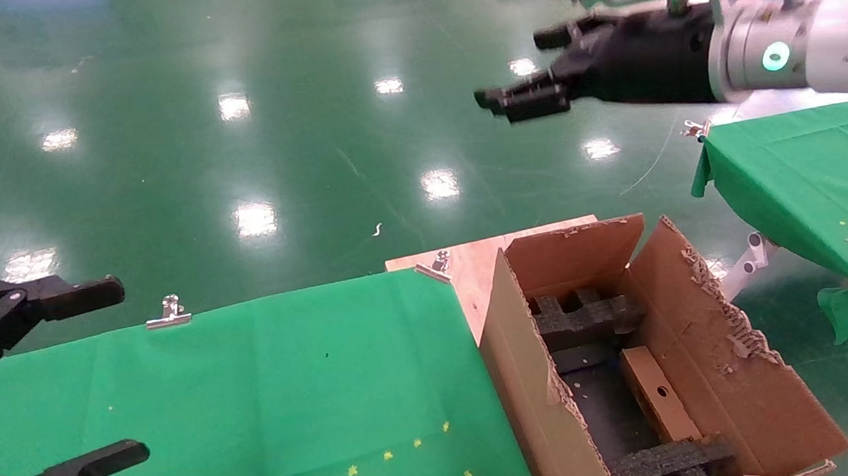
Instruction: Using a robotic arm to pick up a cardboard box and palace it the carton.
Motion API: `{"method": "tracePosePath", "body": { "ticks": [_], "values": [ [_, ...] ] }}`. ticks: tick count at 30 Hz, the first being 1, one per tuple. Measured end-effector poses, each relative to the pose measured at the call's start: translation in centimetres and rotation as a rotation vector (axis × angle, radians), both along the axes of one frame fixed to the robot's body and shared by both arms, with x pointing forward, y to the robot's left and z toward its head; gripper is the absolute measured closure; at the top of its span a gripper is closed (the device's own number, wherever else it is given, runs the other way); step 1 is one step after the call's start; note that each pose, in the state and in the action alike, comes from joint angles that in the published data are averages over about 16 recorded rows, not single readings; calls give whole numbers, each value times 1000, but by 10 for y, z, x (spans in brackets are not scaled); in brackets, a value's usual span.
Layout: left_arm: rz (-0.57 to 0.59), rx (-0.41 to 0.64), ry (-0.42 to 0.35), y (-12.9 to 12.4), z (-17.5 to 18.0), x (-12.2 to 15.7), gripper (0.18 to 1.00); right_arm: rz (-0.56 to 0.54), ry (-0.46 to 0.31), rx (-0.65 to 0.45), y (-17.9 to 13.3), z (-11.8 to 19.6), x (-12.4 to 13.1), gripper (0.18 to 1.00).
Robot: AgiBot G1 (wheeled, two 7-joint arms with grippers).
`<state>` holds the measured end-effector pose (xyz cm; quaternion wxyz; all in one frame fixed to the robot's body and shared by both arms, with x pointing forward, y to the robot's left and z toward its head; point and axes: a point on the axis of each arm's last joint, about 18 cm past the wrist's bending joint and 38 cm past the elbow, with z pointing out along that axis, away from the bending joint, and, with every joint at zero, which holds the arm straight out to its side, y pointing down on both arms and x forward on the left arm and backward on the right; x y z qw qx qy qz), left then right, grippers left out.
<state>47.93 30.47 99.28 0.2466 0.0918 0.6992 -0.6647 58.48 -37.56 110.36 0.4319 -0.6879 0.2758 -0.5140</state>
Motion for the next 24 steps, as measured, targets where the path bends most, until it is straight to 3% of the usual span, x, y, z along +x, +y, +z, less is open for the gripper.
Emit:
{"method": "tracePosePath", "body": {
  "ticks": [13,24],
  "values": [
    [0,0,0,0,0,0,183,48,37,1,8,-10,0,178],
    [0,0,0,0,0,0,183,198,119,-6,31,-38,-4,178]
  ]
}}
